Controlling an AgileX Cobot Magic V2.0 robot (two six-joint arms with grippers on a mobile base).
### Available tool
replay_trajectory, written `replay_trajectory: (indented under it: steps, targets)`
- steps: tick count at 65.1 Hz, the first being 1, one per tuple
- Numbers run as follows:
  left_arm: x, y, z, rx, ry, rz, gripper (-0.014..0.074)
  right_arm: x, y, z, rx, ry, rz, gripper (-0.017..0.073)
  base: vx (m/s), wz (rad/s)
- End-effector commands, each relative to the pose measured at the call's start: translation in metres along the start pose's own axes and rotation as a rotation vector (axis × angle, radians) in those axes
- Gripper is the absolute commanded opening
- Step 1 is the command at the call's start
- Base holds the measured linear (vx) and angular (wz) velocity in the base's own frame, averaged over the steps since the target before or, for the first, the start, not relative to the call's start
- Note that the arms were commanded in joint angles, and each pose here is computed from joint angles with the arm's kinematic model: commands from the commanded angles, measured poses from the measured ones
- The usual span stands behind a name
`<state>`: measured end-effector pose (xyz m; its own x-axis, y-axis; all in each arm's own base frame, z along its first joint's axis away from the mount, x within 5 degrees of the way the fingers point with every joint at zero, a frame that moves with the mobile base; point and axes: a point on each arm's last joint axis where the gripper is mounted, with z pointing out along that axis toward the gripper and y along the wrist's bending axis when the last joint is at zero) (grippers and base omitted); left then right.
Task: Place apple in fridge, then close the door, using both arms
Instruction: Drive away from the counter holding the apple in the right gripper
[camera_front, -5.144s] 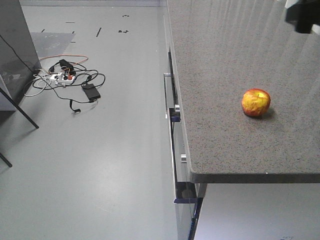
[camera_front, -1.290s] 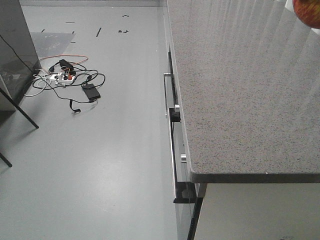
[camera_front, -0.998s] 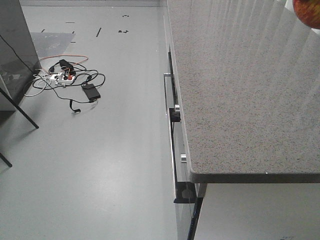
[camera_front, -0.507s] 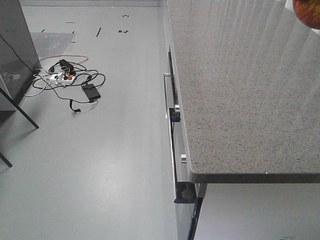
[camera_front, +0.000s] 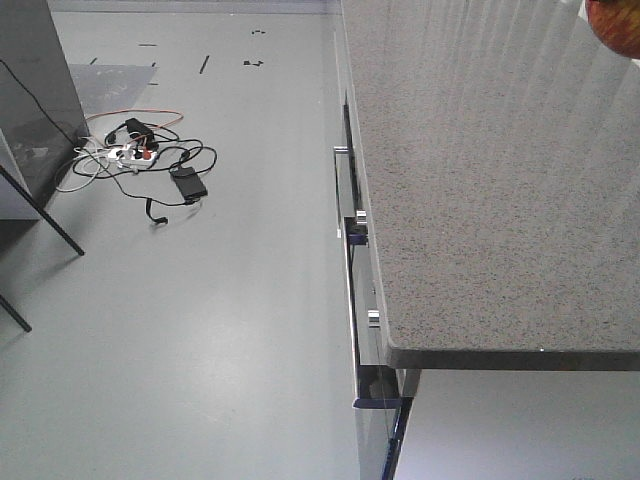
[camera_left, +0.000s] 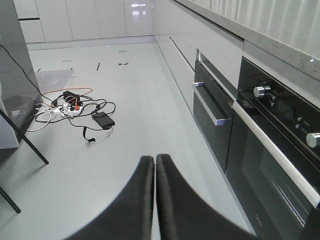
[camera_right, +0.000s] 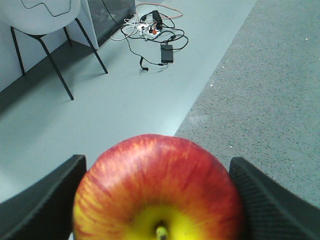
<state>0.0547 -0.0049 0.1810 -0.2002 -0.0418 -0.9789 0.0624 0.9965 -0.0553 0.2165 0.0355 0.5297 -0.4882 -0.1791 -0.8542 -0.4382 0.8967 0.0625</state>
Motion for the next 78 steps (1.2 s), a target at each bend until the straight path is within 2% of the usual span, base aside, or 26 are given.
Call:
replay_trajectory:
  steps: [1, 30, 78]
  targets:
    - [-0.0128, -0.0003, -0.0033, 0.000, -0.103, -0.010, -0.0007, -0.0049, 0.0077, -0.0154, -0.010, -0.055, -0.023, 0.0104, 0.00, 0.06]
    - [-0.0128, -0.0003, -0.0033, 0.000, -0.103, -0.010, -0.0007, -0.0049, 0.0077, -0.0154, -0.011, -0.055, -0.022, 0.0104, 0.01, 0.21]
    - [-0.0128, -0.0003, -0.0033, 0.000, -0.103, -0.010, -0.0007, -0.0049, 0.0077, -0.0154, -0.011, -0.055, -0.022, 0.0104, 0.02, 0.53]
